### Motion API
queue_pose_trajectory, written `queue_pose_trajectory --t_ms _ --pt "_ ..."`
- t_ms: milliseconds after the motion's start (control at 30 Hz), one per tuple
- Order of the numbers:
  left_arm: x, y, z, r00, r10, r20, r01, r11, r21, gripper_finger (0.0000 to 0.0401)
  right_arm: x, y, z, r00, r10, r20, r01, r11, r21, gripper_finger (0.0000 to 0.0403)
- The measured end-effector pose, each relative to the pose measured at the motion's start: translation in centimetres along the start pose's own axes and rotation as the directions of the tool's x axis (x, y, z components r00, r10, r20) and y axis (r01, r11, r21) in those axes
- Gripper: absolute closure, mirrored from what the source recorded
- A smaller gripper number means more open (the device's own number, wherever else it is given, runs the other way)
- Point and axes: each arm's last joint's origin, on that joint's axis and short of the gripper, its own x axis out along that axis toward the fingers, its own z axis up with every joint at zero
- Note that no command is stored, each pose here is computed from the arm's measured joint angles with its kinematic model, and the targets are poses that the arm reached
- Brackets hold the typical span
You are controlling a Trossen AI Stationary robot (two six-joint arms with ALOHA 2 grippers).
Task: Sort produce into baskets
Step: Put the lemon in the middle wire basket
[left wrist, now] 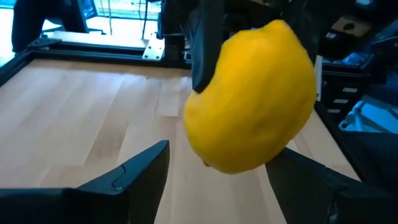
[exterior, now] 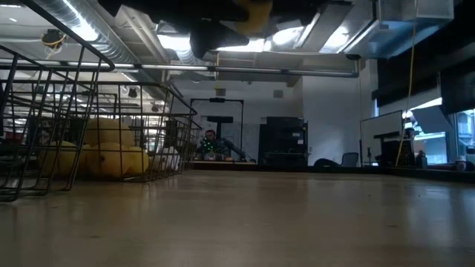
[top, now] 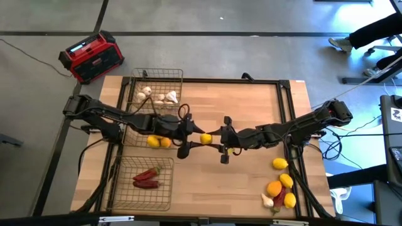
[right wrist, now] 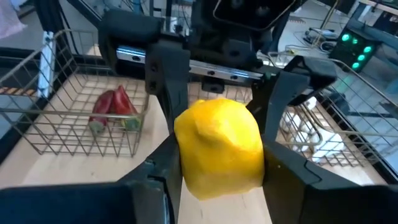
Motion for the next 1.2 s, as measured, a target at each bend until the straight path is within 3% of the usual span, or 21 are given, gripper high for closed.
queue_pose_trajectory --t_ms 500,900,1200 --pt "0.0 -0.8 0.2 0.999 -0.028 0.039 0.026 0.998 0.063 0.0242 0.3 -0.2 0.0 1.0 0.03 0.004 -0.03 1.0 -0.002 0.0236" --pt "-0.2 -0.7 0.4 0.999 -0.025 0.044 0.024 0.999 0.032 0.0248 -0.4 -0.5 0.1 0.999 0.029 -0.018 -0.029 0.999 -0.028 0.0122" --pt "-1.8 -0.4 0.1 0.996 0.053 -0.068 -0.053 0.999 -0.008 0.0248 -3.1 -1.8 -0.4 0.982 -0.055 -0.182 0.046 0.998 -0.052 0.0098"
